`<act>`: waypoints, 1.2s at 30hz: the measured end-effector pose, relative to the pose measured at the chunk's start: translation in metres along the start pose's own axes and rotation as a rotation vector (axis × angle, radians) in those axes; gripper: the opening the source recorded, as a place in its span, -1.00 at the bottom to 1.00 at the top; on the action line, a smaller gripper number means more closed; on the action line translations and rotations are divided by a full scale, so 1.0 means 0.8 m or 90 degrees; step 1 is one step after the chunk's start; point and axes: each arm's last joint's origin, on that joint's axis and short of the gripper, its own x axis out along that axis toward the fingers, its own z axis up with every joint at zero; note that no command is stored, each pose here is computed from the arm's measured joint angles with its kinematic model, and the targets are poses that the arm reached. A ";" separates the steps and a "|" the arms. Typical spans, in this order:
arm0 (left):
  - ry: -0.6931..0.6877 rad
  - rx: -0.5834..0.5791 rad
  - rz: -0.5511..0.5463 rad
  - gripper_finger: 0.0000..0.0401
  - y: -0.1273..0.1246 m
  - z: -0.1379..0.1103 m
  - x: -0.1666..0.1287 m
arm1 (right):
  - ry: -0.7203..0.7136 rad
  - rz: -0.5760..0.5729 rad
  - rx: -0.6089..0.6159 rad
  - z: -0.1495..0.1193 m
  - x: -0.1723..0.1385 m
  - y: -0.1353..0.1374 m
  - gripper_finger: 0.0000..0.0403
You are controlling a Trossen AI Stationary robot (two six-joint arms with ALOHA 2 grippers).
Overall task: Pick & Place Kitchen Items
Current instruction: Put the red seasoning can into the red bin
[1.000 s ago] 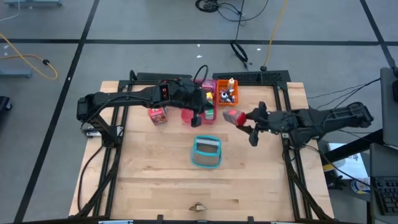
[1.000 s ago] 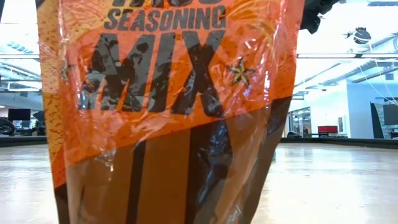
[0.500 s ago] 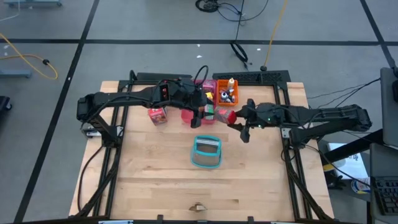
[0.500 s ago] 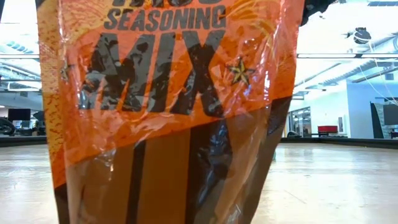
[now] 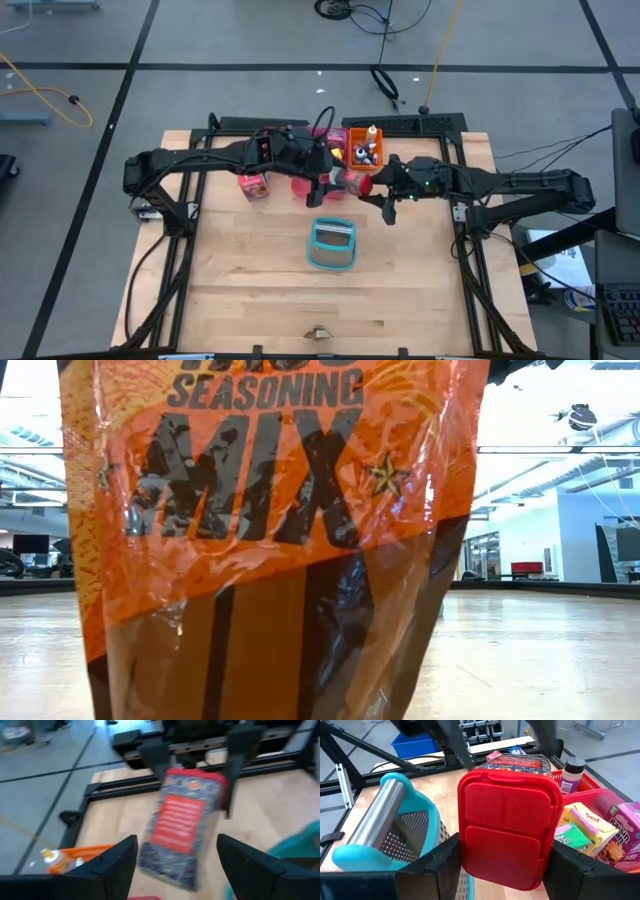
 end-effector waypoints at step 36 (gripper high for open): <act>-0.016 -0.075 -0.166 -0.04 0.019 -0.022 0.021 | -0.022 0.082 -0.036 0.007 0.019 -0.001 0.04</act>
